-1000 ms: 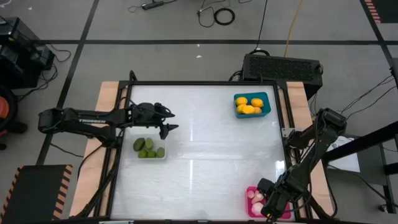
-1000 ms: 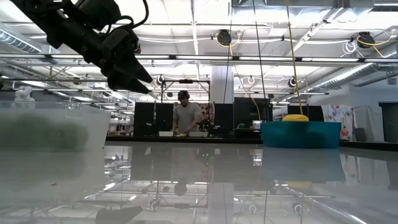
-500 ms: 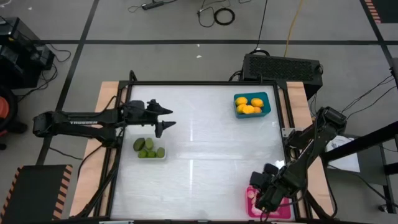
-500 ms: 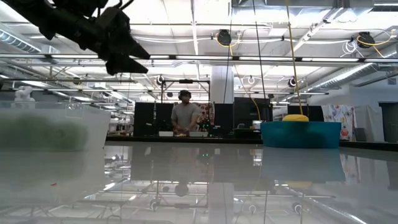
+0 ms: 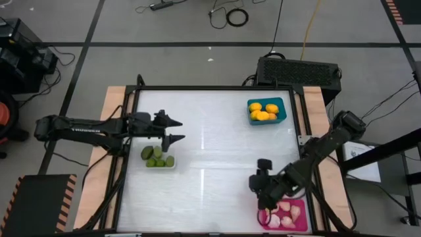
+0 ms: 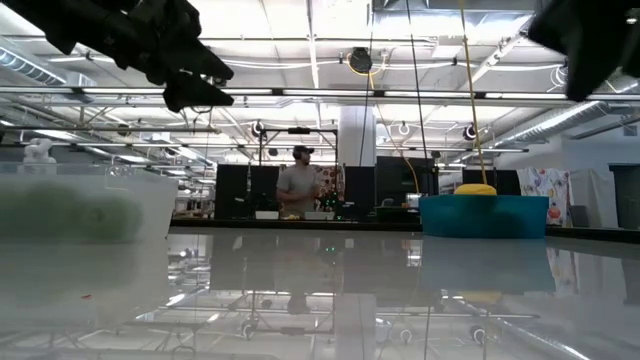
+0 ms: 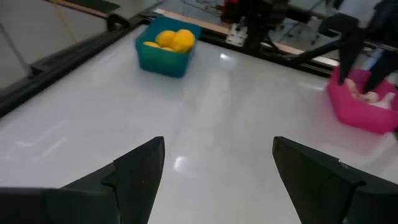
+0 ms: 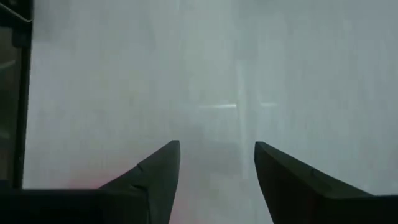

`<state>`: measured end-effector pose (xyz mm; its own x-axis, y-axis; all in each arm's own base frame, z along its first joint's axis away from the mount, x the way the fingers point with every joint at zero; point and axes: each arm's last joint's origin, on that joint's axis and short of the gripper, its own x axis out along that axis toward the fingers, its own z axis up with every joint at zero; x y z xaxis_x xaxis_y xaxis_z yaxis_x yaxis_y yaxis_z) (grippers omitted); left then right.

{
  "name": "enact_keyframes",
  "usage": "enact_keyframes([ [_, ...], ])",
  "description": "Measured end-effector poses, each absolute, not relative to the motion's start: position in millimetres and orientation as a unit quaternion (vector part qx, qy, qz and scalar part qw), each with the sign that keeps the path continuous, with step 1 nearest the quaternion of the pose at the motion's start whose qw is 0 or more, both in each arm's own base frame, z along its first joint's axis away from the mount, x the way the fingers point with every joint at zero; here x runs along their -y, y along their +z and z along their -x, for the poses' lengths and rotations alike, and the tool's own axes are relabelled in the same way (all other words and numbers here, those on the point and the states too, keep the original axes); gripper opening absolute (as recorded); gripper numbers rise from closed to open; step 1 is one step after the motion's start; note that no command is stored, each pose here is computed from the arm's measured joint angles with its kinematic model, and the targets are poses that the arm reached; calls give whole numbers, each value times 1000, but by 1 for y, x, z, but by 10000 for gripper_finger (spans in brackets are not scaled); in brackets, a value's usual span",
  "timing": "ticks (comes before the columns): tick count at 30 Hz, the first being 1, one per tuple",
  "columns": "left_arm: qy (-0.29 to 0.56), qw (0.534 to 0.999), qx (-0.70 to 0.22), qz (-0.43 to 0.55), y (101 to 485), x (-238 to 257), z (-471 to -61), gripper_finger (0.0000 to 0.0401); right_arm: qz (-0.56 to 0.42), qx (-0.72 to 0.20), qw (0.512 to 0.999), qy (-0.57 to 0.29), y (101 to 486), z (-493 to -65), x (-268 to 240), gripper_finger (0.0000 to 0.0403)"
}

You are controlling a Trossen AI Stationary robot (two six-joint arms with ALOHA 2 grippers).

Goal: Sort produce into baskets
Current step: Return to Home Position

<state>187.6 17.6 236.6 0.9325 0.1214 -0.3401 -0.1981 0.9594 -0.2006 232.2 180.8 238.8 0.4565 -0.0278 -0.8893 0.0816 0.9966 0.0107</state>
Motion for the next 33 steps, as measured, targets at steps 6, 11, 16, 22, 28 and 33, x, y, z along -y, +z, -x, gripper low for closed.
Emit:
enact_keyframes([
  [6,93,977,-168,90,236,-11,-188,306,-18,-489,872,17,222,-240,-139,188],
  [11,80,979,-176,68,235,-5,-187,306,-73,-459,885,19,210,-219,-101,173],
  [16,105,981,-154,61,211,-4,-179,302,-98,-346,933,14,220,-198,-81,160],
  [22,104,991,-29,83,189,-5,-164,280,-84,-178,980,-15,231,-175,-66,143],
  [28,97,991,19,87,185,-5,-157,258,-92,-44,995,-5,212,-155,-52,106],
  [33,83,993,21,86,186,-6,-157,236,-117,26,993,-7,190,-143,-36,50],
])
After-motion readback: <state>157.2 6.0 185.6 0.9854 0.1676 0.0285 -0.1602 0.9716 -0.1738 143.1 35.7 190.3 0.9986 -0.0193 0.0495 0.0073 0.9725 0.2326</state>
